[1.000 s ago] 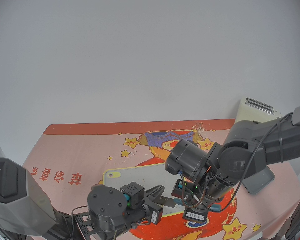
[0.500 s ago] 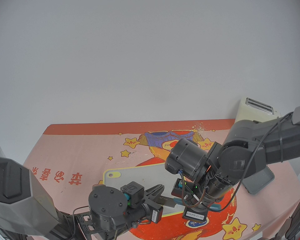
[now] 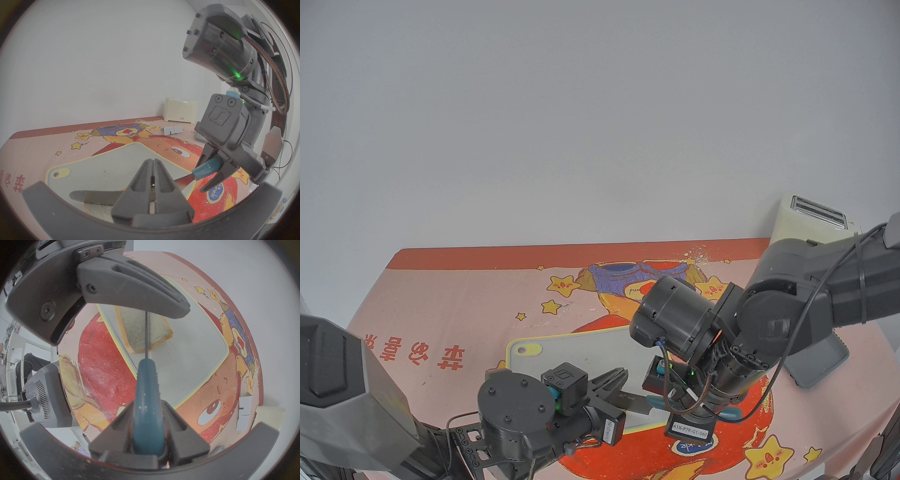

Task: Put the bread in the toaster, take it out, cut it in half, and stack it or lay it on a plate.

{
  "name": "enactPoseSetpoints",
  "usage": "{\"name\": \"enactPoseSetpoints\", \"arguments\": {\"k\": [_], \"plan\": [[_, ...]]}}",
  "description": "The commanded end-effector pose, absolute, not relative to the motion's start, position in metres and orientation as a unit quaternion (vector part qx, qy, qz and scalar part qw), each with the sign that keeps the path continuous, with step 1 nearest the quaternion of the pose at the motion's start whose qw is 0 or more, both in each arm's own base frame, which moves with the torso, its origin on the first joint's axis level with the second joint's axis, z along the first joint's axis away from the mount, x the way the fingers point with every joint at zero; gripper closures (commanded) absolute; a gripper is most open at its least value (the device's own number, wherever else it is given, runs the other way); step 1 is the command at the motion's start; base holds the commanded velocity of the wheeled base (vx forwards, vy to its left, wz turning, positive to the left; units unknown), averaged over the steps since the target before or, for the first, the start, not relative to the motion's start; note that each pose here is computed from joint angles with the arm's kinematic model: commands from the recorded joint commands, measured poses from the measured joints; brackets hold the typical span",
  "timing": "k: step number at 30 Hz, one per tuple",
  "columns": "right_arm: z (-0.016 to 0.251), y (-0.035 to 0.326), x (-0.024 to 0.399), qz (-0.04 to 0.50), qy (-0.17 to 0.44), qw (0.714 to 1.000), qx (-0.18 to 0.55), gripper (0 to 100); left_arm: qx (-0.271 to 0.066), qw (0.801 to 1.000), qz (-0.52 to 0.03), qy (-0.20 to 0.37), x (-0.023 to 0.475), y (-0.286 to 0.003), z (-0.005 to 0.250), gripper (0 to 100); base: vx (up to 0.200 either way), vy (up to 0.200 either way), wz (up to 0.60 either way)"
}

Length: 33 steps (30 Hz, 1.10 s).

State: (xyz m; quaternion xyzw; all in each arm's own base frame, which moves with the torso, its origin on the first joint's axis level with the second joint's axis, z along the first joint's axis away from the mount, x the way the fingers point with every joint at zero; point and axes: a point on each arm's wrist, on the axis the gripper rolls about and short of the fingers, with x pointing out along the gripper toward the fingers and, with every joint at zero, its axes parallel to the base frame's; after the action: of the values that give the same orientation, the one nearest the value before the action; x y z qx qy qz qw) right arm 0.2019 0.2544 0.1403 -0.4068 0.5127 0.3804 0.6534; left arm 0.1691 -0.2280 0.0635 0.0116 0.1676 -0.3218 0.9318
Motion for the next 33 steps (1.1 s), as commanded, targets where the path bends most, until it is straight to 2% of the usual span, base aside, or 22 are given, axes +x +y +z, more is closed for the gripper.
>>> {"name": "enactPoseSetpoints", "arguments": {"k": [1, 23, 25, 30, 33], "plan": [[0.143, 0.255, 0.202, 0.382, 0.508, 0.657, -0.406, 100, 0.021, 0.930, -0.319, 0.182, 0.170, -0.229, 0.055, 100, 0.000, 0.000, 0.00], [0.145, 0.257, 0.202, 0.383, 0.504, 0.660, -0.405, 100, 0.024, 0.929, -0.318, 0.185, 0.169, -0.227, 0.054, 100, 0.000, 0.000, 0.00], [0.144, 0.257, 0.203, 0.382, 0.506, 0.659, -0.405, 100, 0.019, 0.931, -0.320, 0.177, 0.170, -0.228, 0.057, 100, 0.000, 0.000, 0.00], [0.145, 0.258, 0.202, 0.384, 0.503, 0.660, -0.405, 100, -0.023, 0.937, -0.329, 0.117, 0.173, -0.232, 0.086, 100, 0.000, 0.000, 0.00], [0.145, 0.259, 0.201, 0.385, 0.502, 0.660, -0.406, 100, -0.036, 0.938, -0.331, 0.101, 0.170, -0.228, 0.098, 100, 0.000, 0.000, 0.00]]}}
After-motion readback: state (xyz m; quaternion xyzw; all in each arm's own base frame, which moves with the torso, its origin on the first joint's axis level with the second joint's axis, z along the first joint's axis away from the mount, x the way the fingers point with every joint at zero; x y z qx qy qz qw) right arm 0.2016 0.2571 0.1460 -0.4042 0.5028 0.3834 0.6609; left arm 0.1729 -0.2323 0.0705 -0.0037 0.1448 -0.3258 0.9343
